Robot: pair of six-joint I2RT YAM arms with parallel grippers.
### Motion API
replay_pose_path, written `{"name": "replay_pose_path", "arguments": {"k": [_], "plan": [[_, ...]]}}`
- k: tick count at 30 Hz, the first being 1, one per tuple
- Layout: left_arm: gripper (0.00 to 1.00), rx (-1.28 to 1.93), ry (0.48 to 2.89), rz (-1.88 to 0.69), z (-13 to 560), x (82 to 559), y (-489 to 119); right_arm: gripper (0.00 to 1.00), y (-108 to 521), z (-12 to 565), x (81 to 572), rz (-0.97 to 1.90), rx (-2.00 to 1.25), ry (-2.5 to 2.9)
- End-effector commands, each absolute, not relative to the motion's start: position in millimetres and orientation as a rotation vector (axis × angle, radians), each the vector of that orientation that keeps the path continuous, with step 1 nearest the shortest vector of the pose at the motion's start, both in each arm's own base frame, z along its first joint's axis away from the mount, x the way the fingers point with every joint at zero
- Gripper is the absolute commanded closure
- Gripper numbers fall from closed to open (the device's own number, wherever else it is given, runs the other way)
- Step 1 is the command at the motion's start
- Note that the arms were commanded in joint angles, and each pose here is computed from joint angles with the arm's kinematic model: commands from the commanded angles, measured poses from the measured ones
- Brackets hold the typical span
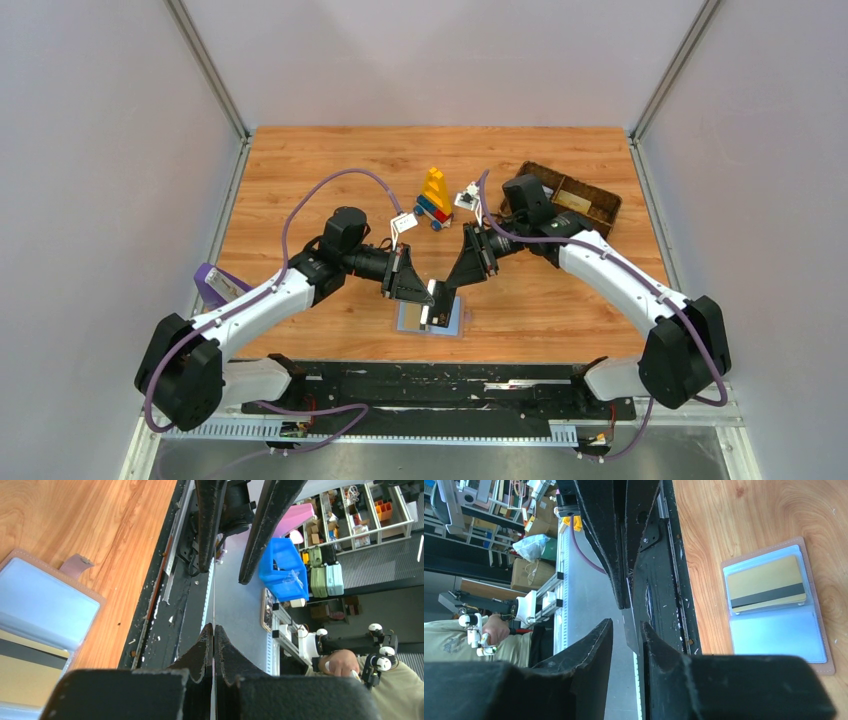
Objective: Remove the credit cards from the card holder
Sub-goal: Place the credit card in the storage box.
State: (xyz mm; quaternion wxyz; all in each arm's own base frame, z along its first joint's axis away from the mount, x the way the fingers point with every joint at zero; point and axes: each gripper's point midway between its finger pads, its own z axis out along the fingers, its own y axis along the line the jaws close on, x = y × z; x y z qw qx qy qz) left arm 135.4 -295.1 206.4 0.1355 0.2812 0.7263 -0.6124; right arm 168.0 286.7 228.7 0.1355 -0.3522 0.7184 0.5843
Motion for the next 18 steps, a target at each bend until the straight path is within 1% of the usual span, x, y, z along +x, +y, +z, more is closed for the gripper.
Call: {"name": "replay_pose_path", "arguments": {"k": [1, 4, 5, 7, 10, 11, 12, 13, 14, 15, 16, 17, 18], "plan": [[1.0, 0.871, 2.024, -1.788, 222, 137, -299, 0.78, 291, 237, 167, 1.713, -1.083, 2.002], [1.0, 0.871, 2.026, -1.786, 221, 137, -299, 0.92, 291, 238, 165, 1.723, -1.09, 1.996], [1.0, 0.871, 2.028, -1.786, 221, 137, -299, 0.93, 291, 238, 165, 1.728, -1.094, 1.991], [1.0, 0.87, 2.03, -1.787, 221, 137, -299, 1.0, 291, 237, 164, 1.737, -1.099, 1.989], [1.0, 0.865, 2.038, -1.78, 220, 138, -299, 1.0, 290, 235, 167, 1.71, -1.086, 2.001], [0.96, 0.865, 2.036, -1.774, 221, 138, -299, 1.0, 290, 236, 169, 1.694, -1.074, 2.01], [0.89, 0.855, 2.043, -1.751, 221, 141, -299, 1.0, 290, 237, 173, 1.674, -1.046, 2.027], [0.72, 0.842, 2.067, -1.732, 218, 142, -298, 1.0, 288, 238, 179, 1.658, -1.013, 2.043], [0.63, 0.828, 2.1, -1.685, 214, 145, -296, 1.0, 286, 238, 186, 1.635, -0.972, 2.064], [0.45, 0.812, 2.137, -1.664, 210, 144, -294, 1.0, 284, 237, 194, 1.595, -0.927, 2.086], [0.39, 0.801, 2.137, -1.621, 209, 150, -293, 1.0, 281, 236, 203, 1.554, -0.875, 2.106], [0.26, 0.791, 2.15, -1.602, 209, 149, -291, 1.0, 277, 237, 212, 1.524, -0.823, 2.116], [0.19, 0.781, 2.15, -1.566, 208, 154, -291, 1.0, 273, 239, 219, 1.507, -0.772, 2.117]]}}
